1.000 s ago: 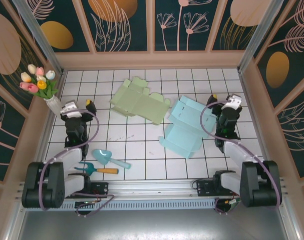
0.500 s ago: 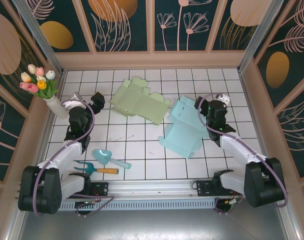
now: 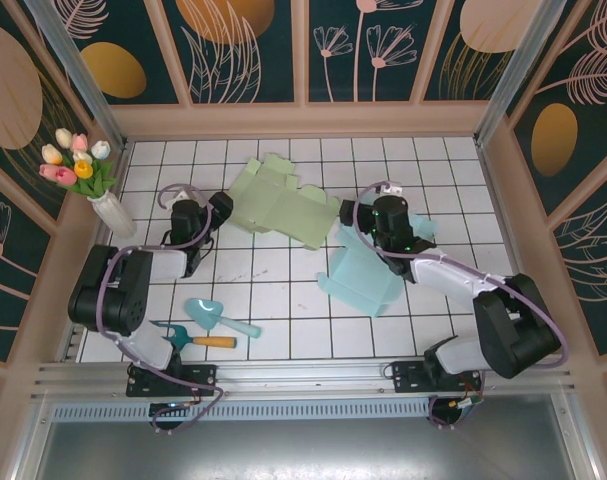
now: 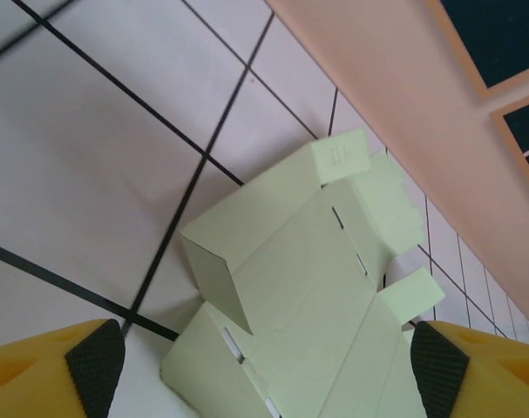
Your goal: Fold the paper box
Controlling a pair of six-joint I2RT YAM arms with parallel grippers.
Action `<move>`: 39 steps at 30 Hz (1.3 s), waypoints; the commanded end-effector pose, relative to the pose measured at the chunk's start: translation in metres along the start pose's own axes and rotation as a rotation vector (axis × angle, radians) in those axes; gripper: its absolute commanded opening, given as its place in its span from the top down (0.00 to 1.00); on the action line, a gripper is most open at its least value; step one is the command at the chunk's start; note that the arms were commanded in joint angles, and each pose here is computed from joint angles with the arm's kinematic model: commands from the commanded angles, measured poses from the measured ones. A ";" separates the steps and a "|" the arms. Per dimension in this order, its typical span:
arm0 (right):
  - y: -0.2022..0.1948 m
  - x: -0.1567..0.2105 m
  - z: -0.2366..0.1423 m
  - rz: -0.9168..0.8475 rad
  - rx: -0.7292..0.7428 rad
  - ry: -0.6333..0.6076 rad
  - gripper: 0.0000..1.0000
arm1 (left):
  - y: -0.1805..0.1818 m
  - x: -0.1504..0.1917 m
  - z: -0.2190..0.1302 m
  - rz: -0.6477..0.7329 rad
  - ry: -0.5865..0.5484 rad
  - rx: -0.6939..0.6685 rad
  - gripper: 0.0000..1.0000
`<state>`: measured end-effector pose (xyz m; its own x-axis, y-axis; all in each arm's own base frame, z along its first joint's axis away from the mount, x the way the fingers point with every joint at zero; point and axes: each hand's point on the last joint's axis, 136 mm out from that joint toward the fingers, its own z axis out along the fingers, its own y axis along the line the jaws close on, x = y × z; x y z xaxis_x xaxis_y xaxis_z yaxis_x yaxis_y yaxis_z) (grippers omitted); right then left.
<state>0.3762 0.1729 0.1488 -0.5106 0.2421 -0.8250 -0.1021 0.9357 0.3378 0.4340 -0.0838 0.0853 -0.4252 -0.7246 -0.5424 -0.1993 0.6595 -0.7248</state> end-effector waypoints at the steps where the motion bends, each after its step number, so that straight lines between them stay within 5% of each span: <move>1: 0.022 -0.011 0.003 -0.036 -0.050 -0.027 0.02 | -0.022 0.000 0.012 -0.031 0.006 0.083 0.15; 20: 0.085 0.038 0.016 -0.107 -0.177 0.052 0.02 | 0.020 0.024 -0.008 -0.004 0.048 -0.109 0.15; 28: 0.089 0.052 0.016 -0.109 -0.188 0.068 0.03 | 0.012 0.032 -0.011 -0.004 0.064 -0.134 0.26; 39: 0.104 0.077 0.014 -0.127 -0.216 0.104 0.03 | 0.008 0.031 0.000 -0.033 0.035 -0.106 0.58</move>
<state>0.3406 0.2850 0.1148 -0.5698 0.0698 -0.8188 -0.3443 0.8845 0.3150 0.4085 -0.0998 0.0570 -0.4778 -0.7294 -0.4895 -0.3212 0.6637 -0.6755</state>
